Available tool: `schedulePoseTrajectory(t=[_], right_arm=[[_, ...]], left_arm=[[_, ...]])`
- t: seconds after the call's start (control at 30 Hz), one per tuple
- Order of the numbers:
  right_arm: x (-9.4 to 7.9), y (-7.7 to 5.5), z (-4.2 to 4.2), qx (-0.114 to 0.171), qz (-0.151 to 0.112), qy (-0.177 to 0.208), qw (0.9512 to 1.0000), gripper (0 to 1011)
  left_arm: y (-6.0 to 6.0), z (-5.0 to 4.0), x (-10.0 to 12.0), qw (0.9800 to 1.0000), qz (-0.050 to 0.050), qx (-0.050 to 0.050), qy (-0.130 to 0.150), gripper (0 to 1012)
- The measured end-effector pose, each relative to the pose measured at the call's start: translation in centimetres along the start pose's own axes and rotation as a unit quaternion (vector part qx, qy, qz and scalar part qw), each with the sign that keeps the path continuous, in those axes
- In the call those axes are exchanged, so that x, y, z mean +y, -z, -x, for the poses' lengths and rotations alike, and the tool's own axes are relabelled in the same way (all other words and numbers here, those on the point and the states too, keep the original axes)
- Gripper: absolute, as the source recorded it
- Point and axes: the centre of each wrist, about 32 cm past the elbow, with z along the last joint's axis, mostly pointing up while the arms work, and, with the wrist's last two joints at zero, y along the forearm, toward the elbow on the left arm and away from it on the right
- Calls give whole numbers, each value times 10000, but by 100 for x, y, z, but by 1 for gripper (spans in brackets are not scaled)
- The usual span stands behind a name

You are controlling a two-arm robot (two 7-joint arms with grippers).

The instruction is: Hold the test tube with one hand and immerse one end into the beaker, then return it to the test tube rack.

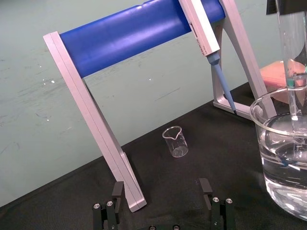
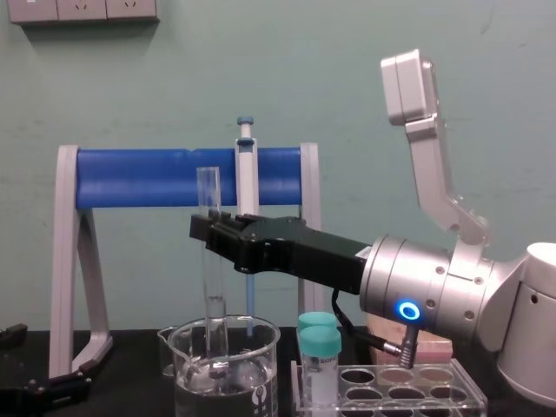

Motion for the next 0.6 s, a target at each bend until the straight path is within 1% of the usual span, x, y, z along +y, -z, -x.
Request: schedulePoseTrajectory(t=[0.3,0.6], right_arm=[[-6,38,0,74,118,-16,9999,228],[-56,77,4,130,222,15,9997,228]], left_arm=[[0,0,0,10000,0,0,0,1000],[0,0,0,10000,0,0,0,1000]])
